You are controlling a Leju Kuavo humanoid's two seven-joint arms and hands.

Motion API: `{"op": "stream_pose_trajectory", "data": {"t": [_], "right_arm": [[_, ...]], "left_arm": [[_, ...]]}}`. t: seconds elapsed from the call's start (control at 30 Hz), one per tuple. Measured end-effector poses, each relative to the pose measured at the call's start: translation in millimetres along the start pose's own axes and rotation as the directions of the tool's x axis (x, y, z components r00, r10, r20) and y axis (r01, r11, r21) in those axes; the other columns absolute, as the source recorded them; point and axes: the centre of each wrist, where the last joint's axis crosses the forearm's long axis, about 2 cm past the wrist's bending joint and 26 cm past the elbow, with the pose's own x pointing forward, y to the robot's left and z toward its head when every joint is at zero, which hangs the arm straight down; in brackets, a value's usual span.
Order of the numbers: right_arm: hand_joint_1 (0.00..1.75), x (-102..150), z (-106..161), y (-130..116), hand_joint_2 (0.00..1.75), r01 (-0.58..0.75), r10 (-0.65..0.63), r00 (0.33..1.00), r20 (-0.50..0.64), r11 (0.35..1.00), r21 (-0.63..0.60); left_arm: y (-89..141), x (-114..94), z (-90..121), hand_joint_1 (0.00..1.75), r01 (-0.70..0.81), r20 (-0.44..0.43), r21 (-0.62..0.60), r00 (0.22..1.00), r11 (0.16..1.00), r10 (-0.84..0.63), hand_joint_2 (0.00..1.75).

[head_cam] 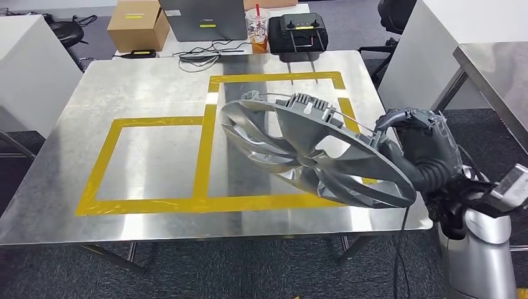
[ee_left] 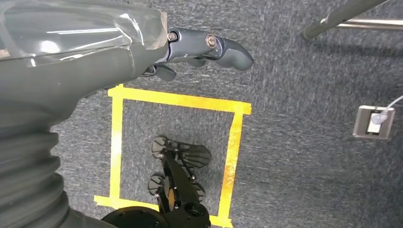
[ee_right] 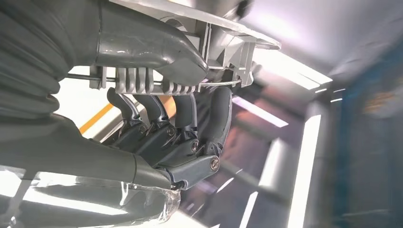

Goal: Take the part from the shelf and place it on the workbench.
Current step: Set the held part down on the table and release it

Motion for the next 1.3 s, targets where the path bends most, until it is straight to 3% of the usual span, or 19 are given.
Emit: {"op": "stream_pose_trajectory", "data": {"t": [0.17, 0.43, 0.57, 0.7, 0.93, 1.1, 1.3], "right_arm": [[1.54, -22.0, -5.2, -25.7, 1.75, -0.245, 0.248, 0.949, -0.194, 0.969, 0.04], [1.54, -54.9, -31.2, -70.8, 1.75, -0.533, 0.576, 0.727, -0.374, 0.817, 0.22], [1.54, -73.4, -35.1, -86.4, 1.75, -0.598, 0.704, 0.575, -0.416, 0.709, 0.374], [1.54, -95.6, -34.4, -85.1, 1.75, -0.566, 0.78, 0.476, -0.405, 0.625, 0.538], [1.54, -117.5, -48.8, -81.0, 1.75, -0.512, 0.853, 0.411, -0.321, 0.507, 0.694], [1.54, -131.3, -66.5, -58.5, 1.75, -0.476, 0.89, 0.394, -0.231, 0.412, 0.777], [1.54, -140.9, -84.0, -24.4, 1.75, -0.455, 0.894, 0.416, -0.166, 0.362, 0.813]], "left_arm": [[0.1, -0.1, 0.0, 0.0, 0.0, -0.001, -0.004, 1.0, 1.0, 0.0, 1.75], [0.0, 1.2, -1.1, 0.0, 0.012, -0.001, -0.035, 1.0, 0.999, -0.012, 1.75], [-0.9, 0.4, -1.0, 0.0, 0.023, -0.006, -0.052, 1.0, 0.998, -0.023, 1.75], [-1.8, -0.9, -1.1, 0.0, 0.032, -0.011, -0.069, 0.999, 0.997, -0.032, 1.75], [-1.6, -3.1, -4.7, 0.0, 0.052, -0.004, -0.073, 0.999, 0.996, -0.052, 1.75], [0.2, -2.1, -9.4, 0.0, 0.057, 0.017, -0.075, 0.998, 0.996, -0.056, 1.75], [-0.4, -1.5, -12.3, 0.0, 0.053, 0.036, -0.079, 0.998, 0.995, -0.05, 1.75]]}}
